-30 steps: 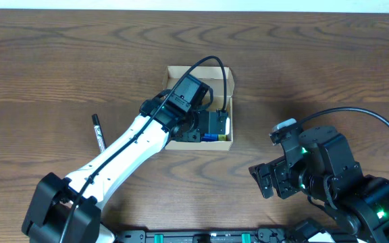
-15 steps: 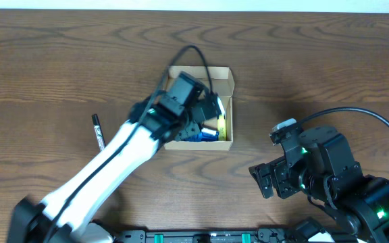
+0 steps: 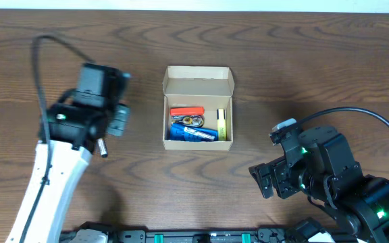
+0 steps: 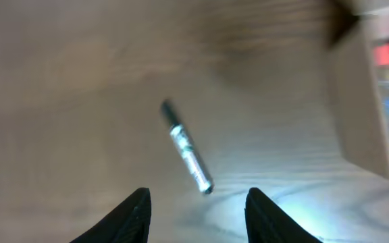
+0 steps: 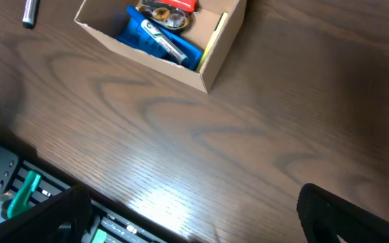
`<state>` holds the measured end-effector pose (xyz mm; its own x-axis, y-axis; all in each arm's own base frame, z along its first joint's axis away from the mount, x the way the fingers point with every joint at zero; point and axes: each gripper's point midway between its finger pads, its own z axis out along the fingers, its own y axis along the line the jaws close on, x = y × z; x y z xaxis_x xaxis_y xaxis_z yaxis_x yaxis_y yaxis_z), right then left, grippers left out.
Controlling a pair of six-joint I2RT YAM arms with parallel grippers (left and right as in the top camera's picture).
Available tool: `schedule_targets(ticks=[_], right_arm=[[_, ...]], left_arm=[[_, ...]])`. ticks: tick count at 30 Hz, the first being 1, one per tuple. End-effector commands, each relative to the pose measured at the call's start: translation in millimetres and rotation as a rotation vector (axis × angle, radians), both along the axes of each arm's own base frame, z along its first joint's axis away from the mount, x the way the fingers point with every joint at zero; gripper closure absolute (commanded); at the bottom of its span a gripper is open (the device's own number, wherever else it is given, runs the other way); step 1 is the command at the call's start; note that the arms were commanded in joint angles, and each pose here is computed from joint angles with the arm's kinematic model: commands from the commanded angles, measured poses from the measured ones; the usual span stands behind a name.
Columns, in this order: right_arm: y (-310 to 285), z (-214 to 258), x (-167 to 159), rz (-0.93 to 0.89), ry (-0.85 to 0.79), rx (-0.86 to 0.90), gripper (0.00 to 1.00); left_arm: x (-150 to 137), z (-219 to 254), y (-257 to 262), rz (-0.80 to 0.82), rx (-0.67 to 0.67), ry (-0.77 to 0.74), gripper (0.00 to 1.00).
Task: Pack container
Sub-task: 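Move the left gripper to the black-capped marker and grasp it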
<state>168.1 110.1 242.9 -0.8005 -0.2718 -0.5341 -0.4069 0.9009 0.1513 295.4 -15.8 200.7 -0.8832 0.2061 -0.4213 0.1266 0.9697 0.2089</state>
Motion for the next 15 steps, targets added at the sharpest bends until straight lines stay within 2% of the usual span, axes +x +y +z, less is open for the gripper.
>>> schedule_targets(ticks=[1,9,12,15], right_arm=[[0,0,0,0.003,0.0,0.002,0.01],[0,0,0,0.003,0.0,0.002,0.01],[0,0,0,0.003,0.0,0.002,0.01],[0,0,0,0.003,0.0,0.002,0.01]], left_arm=[[-12,-27,27,0.228,-0.081,0.057,0.54],[-20,-87,53,0.334,-0.115,0.101,0.4],[-17,-106,53,0.367,-0.13,0.091,0.28],[-14,-122,52,0.379,-0.145,0.088,0.25]])
